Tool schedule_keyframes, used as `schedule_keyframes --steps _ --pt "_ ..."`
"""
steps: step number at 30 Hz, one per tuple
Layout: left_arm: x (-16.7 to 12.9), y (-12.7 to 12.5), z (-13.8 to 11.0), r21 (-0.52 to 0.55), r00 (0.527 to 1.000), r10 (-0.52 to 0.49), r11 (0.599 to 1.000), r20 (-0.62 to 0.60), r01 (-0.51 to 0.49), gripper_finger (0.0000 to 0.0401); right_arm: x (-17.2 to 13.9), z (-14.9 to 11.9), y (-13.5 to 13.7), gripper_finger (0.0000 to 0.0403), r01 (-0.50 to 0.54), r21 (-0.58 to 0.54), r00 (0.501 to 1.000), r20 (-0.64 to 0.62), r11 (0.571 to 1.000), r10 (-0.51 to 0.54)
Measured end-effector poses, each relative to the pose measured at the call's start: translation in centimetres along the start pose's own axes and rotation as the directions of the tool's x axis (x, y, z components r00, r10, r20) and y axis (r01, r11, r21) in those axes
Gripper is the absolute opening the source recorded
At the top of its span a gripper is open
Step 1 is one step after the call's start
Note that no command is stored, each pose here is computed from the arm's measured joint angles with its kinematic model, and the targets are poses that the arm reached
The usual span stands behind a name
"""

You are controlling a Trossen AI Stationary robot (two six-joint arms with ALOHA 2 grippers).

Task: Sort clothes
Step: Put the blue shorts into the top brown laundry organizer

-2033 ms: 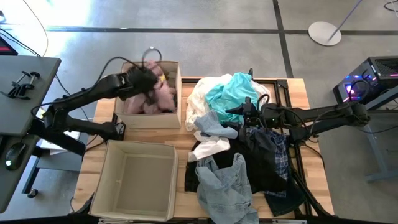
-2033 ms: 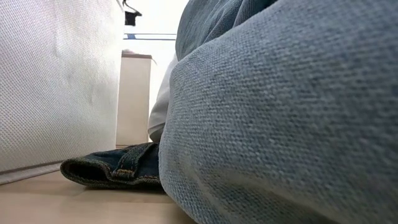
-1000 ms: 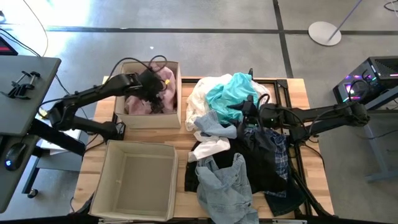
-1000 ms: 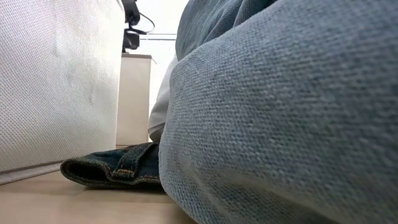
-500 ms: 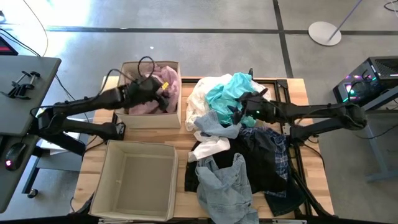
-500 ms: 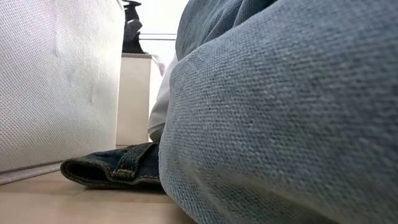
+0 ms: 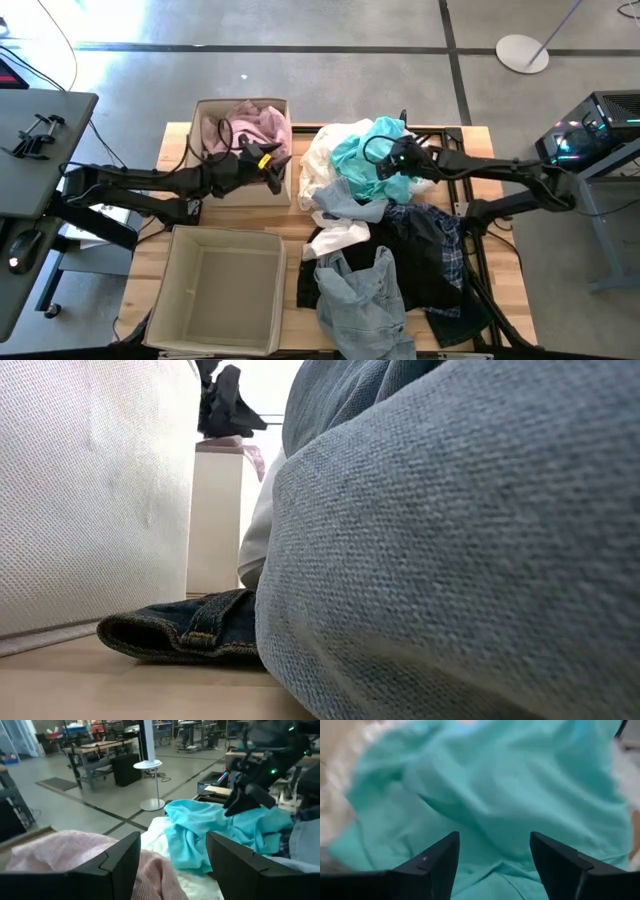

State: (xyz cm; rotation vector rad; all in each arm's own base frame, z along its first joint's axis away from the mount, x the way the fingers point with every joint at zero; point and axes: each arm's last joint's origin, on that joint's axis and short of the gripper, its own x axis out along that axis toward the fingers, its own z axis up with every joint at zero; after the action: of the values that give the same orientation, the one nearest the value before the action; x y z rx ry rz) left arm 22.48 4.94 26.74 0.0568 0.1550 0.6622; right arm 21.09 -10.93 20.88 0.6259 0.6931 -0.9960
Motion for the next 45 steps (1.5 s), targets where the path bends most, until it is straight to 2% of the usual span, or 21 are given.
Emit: schedule_keyframes --steps 5,9,11,13,15,18,22,25,27,29,31,32,35,38,42,45 --pt "-0.1 -0.2 0.0 0.014 1.000 -0.012 1.000 -0.001 0.012 0.0216 3.0 -0.9 0.3 0.0184 0.010 -0.038 0.993 -0.117 0.999 -0.014" --pt "-0.3 -0.7 -0.3 0.036 0.999 -0.034 0.999 -0.024 0.035 0.0216 5.6 -1.5 1.0 0.0128 -0.045 -0.071 0.984 -0.173 0.996 0.032" --pt "-0.5 -0.9 -0.4 0.045 0.998 -0.048 0.998 -0.040 0.050 0.0216 6.4 -1.3 1.8 0.0086 -0.101 -0.118 0.988 -0.124 0.988 0.087" --pt "-0.7 -1.3 -0.7 0.052 0.996 -0.070 0.996 -0.063 0.073 0.0216 6.3 -0.9 3.3 0.0034 -0.188 -0.159 0.982 -0.034 0.969 0.185" --pt "-0.9 -1.7 -0.8 0.053 0.993 -0.091 0.994 -0.072 0.095 0.0216 5.4 -0.1 4.5 0.0011 -0.272 -0.202 0.955 0.065 0.941 0.290" --pt "-1.3 -2.3 -0.6 0.069 0.992 -0.116 0.990 -0.056 0.119 0.0216 2.8 2.0 5.4 0.0016 -0.401 -0.236 0.864 0.224 0.885 0.451" --pt "-1.5 -2.7 0.1 0.087 0.988 -0.152 0.985 0.018 0.149 0.0216 -2.2 4.3 5.5 0.0003 -0.516 -0.352 0.680 0.387 0.781 0.623" --pt "-1.6 -3.0 0.3 0.082 0.970 -0.238 0.969 0.041 0.234 0.0216 -5.6 4.8 5.7 0.0003 -0.566 -0.433 0.547 0.439 0.702 0.712" --pt "-1.5 -3.3 0.2 0.080 0.956 -0.290 0.955 0.038 0.286 0.0216 -7.2 4.6 5.9 0.0001 -0.576 -0.478 0.492 0.445 0.663 0.749" --pt "-1.3 -3.6 0.0 0.083 0.944 -0.330 0.942 0.026 0.326 0.0216 -8.3 4.2 6.0 0.0003 -0.573 -0.517 0.466 0.433 0.637 0.771" --pt "-1.1 -3.8 -0.3 0.089 0.939 -0.343 0.936 0.015 0.340 0.0216 -8.8 3.8 6.0 0.0004 -0.556 -0.546 0.470 0.414 0.626 0.779" --pt "-0.9 -3.9 -0.3 0.092 0.939 -0.343 0.936 0.022 0.340 0.0216 -8.8 3.8 5.9 0.0004 -0.536 -0.555 0.482 0.417 0.636 0.770" --pt "-0.6 -4.2 -0.1 0.099 0.938 -0.341 0.937 0.064 0.334 0.0216 -8.6 4.2 5.3 0.0004 -0.427 -0.550 0.532 0.490 0.718 0.691" --pt "-0.3 -4.4 -0.1 0.106 0.936 -0.340 0.938 0.092 0.330 0.0216 -8.0 4.8 4.3 0.0005 -0.355 -0.485 0.597 0.540 0.799 0.593" --pt "0.0 -4.6 -0.4 0.112 0.937 -0.341 0.937 0.075 0.332 0.0216 -6.5 5.2 2.7 0.0023 -0.289 -0.445 0.700 0.505 0.848 0.504" --pt "0.2 -4.7 -0.6 0.111 0.938 -0.338 0.938 0.077 0.329 0.0216 -5.4 5.0 1.5 0.0066 -0.267 -0.413 0.782 0.435 0.871 0.446"
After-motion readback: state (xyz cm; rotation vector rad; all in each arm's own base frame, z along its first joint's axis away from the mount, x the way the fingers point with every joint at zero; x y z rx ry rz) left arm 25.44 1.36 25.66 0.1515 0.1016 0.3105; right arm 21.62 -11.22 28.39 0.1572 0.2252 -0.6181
